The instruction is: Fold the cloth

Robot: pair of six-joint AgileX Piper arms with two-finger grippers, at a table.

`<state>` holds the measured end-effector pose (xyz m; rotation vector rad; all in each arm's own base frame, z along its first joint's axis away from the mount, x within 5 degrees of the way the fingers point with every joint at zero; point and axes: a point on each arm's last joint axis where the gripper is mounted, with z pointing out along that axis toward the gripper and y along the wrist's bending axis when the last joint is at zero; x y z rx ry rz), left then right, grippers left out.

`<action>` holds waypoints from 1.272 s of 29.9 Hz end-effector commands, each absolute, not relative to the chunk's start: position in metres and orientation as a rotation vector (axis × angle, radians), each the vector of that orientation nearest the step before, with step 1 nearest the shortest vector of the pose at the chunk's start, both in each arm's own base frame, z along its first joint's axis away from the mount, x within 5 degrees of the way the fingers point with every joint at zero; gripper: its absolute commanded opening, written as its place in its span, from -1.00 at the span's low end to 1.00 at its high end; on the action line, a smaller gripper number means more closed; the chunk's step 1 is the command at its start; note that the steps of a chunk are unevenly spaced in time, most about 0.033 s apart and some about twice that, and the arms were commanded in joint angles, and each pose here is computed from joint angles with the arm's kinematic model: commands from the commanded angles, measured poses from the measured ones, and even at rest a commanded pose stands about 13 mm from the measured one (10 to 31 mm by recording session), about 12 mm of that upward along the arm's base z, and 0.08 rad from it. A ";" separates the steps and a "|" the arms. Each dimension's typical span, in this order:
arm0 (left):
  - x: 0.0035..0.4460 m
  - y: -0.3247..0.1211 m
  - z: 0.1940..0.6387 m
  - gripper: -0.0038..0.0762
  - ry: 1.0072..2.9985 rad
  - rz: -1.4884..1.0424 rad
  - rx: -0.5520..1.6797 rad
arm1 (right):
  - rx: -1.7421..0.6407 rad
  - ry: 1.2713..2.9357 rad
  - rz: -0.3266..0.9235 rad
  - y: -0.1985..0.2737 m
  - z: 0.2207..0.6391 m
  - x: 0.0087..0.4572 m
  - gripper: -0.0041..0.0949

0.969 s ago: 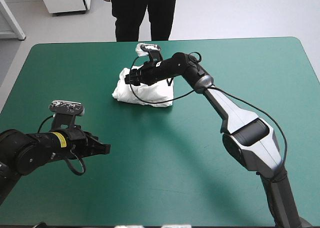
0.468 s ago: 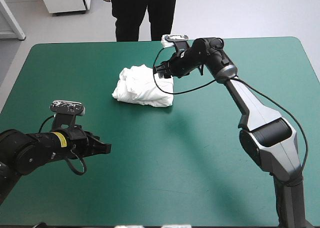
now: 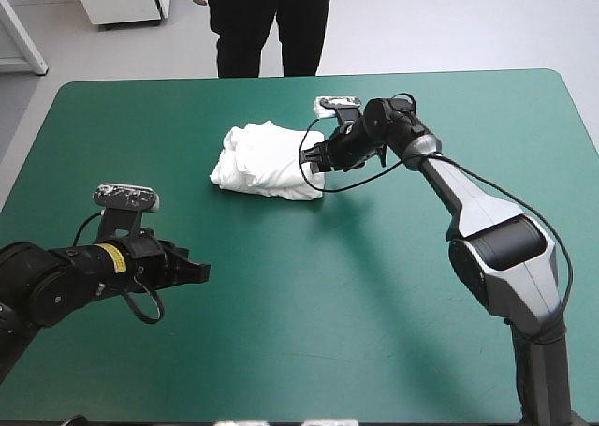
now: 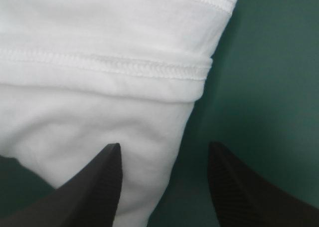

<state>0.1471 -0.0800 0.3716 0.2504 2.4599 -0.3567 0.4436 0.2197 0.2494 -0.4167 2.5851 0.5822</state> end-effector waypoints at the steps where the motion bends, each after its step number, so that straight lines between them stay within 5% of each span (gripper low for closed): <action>1: 0.148 -0.081 0.384 -0.93 2.379 -0.403 0.233 | -0.386 2.437 0.648 0.219 0.281 0.446 0.08; 11: 0.148 -0.081 0.383 -0.93 2.381 -0.402 0.233 | -0.341 2.507 0.738 0.229 0.240 0.457 0.05; 13: 0.148 -0.081 0.383 -0.93 2.381 -0.402 0.233 | -0.348 2.520 0.734 0.229 0.237 0.456 -0.23; 16: 0.148 -0.081 0.383 -0.93 2.383 -0.404 0.233 | -0.343 2.514 0.717 0.228 0.239 0.457 -0.95; 25: 0.145 -0.084 0.382 -0.93 2.419 -0.451 0.227 | -0.316 2.415 0.473 0.203 0.265 0.450 -0.95; 38: 0.144 -0.085 0.382 -0.93 2.422 -0.471 0.224 | -0.036 2.442 0.295 0.077 0.232 0.370 -0.95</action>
